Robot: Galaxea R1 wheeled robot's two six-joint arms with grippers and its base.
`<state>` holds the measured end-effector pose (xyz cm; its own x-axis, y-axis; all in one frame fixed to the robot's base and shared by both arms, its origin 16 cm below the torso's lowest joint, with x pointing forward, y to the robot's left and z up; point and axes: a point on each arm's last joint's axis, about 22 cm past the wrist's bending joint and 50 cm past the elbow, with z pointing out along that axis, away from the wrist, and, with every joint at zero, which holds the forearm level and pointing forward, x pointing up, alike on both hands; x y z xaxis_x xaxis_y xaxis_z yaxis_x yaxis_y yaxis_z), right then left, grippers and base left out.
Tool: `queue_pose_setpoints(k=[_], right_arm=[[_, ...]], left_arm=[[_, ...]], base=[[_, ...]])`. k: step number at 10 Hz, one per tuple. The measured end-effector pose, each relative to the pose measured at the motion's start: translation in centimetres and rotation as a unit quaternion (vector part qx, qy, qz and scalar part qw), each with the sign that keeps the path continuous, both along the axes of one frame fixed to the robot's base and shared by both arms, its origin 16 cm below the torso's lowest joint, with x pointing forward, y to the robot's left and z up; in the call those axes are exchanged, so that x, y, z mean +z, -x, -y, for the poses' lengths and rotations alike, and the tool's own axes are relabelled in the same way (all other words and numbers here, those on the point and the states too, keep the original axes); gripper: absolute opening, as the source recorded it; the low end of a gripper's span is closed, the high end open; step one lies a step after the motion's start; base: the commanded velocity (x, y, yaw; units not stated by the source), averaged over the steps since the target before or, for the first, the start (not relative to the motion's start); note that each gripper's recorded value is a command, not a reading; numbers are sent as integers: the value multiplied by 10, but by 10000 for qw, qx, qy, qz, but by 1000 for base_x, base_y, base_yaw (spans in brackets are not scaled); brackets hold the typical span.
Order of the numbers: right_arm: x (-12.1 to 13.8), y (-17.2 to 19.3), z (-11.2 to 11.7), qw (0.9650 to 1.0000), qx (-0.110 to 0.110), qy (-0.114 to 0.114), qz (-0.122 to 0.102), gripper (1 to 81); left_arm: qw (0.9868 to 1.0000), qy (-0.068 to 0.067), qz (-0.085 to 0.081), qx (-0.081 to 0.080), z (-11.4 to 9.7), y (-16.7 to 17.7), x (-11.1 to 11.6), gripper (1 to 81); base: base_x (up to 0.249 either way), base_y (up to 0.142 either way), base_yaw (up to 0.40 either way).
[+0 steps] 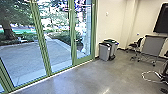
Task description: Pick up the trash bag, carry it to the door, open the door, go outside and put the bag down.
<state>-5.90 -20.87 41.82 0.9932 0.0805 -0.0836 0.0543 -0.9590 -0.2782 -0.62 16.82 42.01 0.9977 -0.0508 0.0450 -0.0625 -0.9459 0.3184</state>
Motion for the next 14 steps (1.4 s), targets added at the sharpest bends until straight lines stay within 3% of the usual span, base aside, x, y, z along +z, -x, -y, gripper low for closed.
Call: queue_pose_setpoints(k=[14], right_arm=[[0, -1, 0, 10000, -4, -3, 25, 811]], left_arm=[[10000, 0, 9, -2, 0, -1, 0, 10]], base=[[172, -9, 0]])
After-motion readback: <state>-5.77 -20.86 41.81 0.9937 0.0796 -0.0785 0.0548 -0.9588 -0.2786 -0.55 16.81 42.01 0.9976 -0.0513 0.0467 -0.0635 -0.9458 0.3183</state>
